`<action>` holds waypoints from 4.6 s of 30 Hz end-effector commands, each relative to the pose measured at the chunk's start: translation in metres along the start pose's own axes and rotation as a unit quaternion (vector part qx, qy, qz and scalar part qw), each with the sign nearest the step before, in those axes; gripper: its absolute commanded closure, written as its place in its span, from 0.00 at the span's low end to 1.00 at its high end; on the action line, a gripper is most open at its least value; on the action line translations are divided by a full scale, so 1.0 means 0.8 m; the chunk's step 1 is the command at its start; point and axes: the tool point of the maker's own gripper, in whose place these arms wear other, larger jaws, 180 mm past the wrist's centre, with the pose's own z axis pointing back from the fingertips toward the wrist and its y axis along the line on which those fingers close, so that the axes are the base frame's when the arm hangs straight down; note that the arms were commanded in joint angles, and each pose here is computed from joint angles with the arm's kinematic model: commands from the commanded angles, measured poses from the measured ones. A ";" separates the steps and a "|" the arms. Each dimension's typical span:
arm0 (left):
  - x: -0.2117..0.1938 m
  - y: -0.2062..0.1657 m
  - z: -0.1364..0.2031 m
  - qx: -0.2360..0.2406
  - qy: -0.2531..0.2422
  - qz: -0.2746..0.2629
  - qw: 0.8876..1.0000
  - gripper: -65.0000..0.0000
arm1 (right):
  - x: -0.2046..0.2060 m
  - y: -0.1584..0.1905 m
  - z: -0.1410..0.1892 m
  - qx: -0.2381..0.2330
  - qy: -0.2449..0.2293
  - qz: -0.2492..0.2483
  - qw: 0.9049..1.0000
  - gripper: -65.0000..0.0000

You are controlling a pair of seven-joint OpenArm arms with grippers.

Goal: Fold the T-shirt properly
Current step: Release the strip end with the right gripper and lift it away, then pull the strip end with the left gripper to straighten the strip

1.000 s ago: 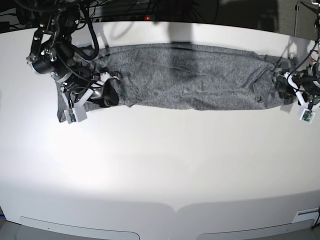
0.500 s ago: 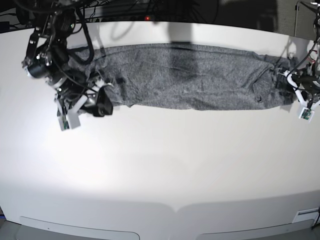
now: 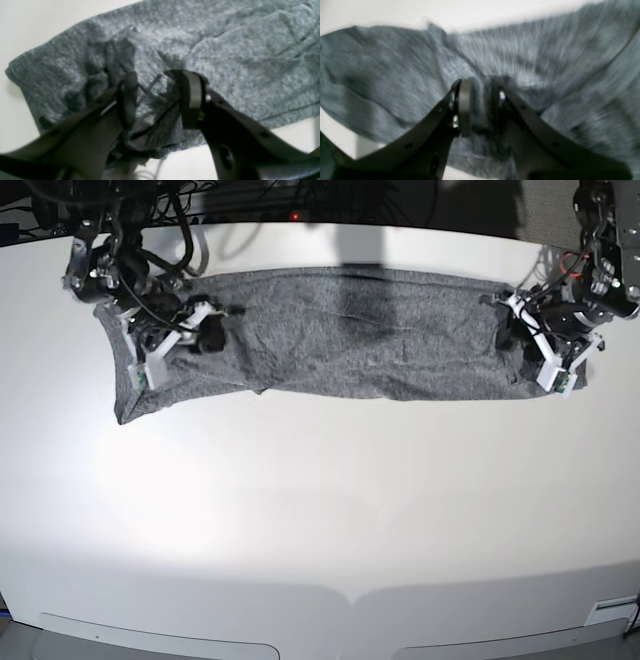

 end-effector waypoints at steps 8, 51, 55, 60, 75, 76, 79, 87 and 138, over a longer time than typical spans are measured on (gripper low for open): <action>-0.048 0.034 -0.032 0.009 0.044 0.050 0.998 0.58 | 0.023 -0.008 -0.040 0.023 -0.005 -0.024 0.999 0.78; 0.015 0.079 -0.063 0.029 -0.005 0.059 0.998 0.58 | 0.238 0.006 0.019 0.004 -0.179 0.110 0.978 0.78; 0.029 0.081 -0.062 0.030 -0.036 0.058 0.997 0.58 | 0.245 0.013 0.027 0.009 -0.188 0.116 0.975 0.78; 0.041 0.083 -0.061 0.033 -0.064 0.056 0.996 0.58 | 0.243 0.013 0.026 0.008 -0.183 0.116 0.976 0.78; 0.133 0.073 -0.025 0.043 -0.113 -0.013 0.993 0.58 | 0.241 0.012 0.025 0.008 -0.180 0.116 0.977 0.78; 0.144 0.071 -0.020 0.045 -0.124 -0.021 0.991 0.58 | 0.241 0.012 0.025 0.008 -0.180 0.116 0.977 0.78; 0.167 0.065 -0.006 0.050 -0.148 -0.042 0.987 0.58 | 0.239 0.012 0.024 0.007 -0.174 0.116 0.978 0.78; 0.181 0.060 0.004 0.052 -0.165 -0.054 0.984 0.40 | 0.237 0.011 0.024 0.006 -0.169 0.116 0.979 0.78; 0.160 0.162 -0.019 -0.080 -0.074 0.137 0.985 0.31 | 0.131 0.045 0.031 0.044 -0.131 0.096 0.986 0.78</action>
